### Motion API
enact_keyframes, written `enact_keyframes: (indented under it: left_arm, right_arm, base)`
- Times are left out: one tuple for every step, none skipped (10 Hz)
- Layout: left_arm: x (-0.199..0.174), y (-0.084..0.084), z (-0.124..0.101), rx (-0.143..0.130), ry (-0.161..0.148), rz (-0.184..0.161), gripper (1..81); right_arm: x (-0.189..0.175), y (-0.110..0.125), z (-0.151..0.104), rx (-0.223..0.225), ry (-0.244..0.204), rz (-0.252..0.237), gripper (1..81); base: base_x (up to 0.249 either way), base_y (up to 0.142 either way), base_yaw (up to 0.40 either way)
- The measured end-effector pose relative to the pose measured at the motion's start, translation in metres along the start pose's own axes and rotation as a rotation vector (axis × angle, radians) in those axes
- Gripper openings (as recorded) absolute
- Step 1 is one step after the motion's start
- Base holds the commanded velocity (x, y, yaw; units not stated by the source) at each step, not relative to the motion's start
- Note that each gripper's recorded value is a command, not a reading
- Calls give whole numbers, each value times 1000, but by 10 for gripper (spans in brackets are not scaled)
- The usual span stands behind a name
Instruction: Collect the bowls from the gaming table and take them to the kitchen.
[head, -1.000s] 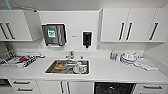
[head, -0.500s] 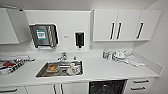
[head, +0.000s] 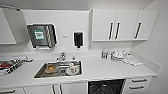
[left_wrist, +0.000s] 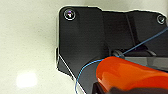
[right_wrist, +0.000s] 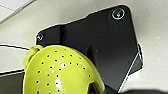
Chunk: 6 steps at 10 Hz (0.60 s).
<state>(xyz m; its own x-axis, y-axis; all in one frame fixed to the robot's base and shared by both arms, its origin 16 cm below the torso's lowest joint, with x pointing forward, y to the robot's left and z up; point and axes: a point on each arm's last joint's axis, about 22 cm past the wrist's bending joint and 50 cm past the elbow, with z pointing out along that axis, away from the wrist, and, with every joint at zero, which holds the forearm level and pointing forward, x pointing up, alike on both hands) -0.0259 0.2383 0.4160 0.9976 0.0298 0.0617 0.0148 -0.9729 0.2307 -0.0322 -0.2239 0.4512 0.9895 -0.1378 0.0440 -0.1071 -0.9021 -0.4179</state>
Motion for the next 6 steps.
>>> enact_keyframes:
  left_arm:
    - [-5, 1, 0, -1, -5, -1, 10]
    - [-16, -1, -1, 2, -20, -3, 10]
    - [-7, -5, -2, 7, -14, -2, 10]
    - [11, -3, 0, 4, 12, 3, 10]
    - [16, -1, 1, 1, 21, 3, 10]
    - [10, 1, 1, -2, 10, 1, 10]
  right_arm:
    - [-3, 2, -1, -3, -1, 1, 10]
    - [-19, 3, -2, -4, -20, 7, 10]
    - [-20, -2, 0, 1, -29, 8, 10]
    - [-2, -3, 1, 3, -3, 1, 10]
    - [7, -4, 2, 6, 10, -2, 10]
    - [3, -3, 1, 3, 3, 0, 10]
  base:
    - [121, 0, 0]
    - [132, 0, 0]
    - [131, 0, 0]
    - [132, 0, 0]
    - [122, 0, 0]
    - [86, 0, 0]
